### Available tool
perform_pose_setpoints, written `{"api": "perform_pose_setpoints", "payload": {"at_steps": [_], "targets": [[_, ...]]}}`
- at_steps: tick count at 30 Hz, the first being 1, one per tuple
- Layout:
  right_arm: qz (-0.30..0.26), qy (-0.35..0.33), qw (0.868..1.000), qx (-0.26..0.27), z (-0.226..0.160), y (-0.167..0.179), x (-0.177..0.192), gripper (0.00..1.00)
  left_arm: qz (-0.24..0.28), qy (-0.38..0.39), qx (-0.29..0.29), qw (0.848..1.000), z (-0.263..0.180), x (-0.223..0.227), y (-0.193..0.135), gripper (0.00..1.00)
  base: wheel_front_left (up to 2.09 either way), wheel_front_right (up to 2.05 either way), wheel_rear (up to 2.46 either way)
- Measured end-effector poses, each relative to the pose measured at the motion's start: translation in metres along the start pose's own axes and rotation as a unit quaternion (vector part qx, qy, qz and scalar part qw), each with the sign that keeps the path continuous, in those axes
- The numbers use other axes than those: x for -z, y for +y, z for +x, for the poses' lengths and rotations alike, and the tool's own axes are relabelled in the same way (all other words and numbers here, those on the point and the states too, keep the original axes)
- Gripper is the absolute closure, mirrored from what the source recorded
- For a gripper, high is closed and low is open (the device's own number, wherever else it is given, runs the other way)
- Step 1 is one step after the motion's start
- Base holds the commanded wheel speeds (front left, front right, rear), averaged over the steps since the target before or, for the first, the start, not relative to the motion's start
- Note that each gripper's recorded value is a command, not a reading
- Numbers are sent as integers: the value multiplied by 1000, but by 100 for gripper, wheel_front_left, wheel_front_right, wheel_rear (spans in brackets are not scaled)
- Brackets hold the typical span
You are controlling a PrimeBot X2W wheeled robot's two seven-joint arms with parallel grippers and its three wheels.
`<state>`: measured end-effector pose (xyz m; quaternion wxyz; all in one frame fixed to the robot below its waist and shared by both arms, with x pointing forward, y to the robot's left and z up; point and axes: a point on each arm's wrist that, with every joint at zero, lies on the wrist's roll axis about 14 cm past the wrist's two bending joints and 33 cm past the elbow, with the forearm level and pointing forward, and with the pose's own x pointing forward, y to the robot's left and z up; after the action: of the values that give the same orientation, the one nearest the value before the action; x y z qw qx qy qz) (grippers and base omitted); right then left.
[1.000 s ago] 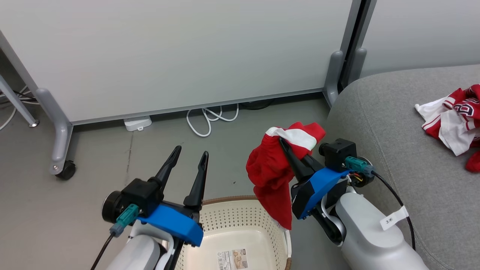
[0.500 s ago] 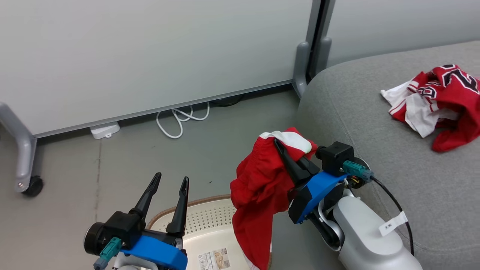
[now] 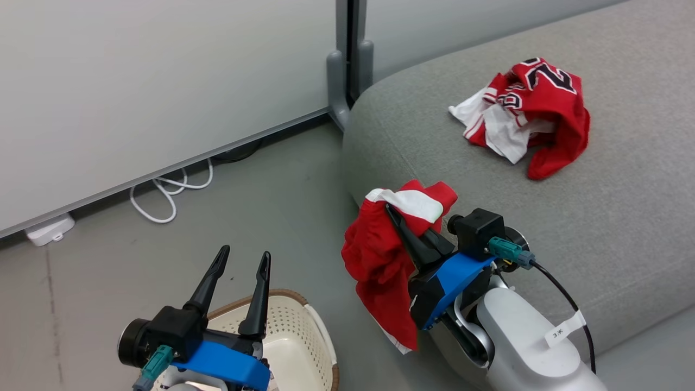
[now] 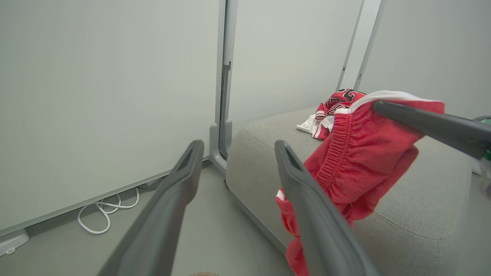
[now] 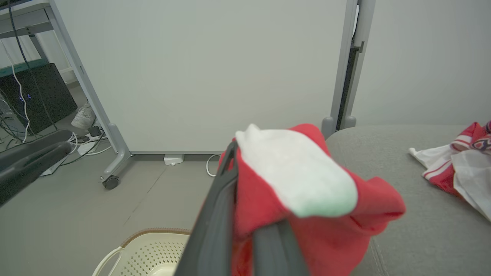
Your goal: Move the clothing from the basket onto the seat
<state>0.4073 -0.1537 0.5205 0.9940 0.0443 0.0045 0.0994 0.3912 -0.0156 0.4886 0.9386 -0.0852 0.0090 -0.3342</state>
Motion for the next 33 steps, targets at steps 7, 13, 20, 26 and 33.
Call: {"api": "perform_pose_setpoints", "payload": {"at_steps": [7, 13, 20, 26, 33], "targets": [[-10, -6, 999, 46, -19, -30, -4, 100, -5, 9, 46, 999, 21, 10, -23, 0, 0, 0, 0], [-6, -3, 997, 81, -36, -49, 0, 100, -10, 16, 75, 997, 34, 18, -36, 0, 0, 0, 0], [-5, 2, 994, 106, -43, -63, 4, 100, -16, 21, 97, 995, 48, 27, -44, 0, 0, 0, 0], [-4, 1, 994, 113, -43, -68, 5, 100, -19, 27, 102, 994, 51, 32, -45, 0, 0, 0, 0], [-2, -13, 992, 127, -31, -83, -7, 100, -25, 26, 101, 994, 55, 36, -39, 0, 0, 0, 0]]}}
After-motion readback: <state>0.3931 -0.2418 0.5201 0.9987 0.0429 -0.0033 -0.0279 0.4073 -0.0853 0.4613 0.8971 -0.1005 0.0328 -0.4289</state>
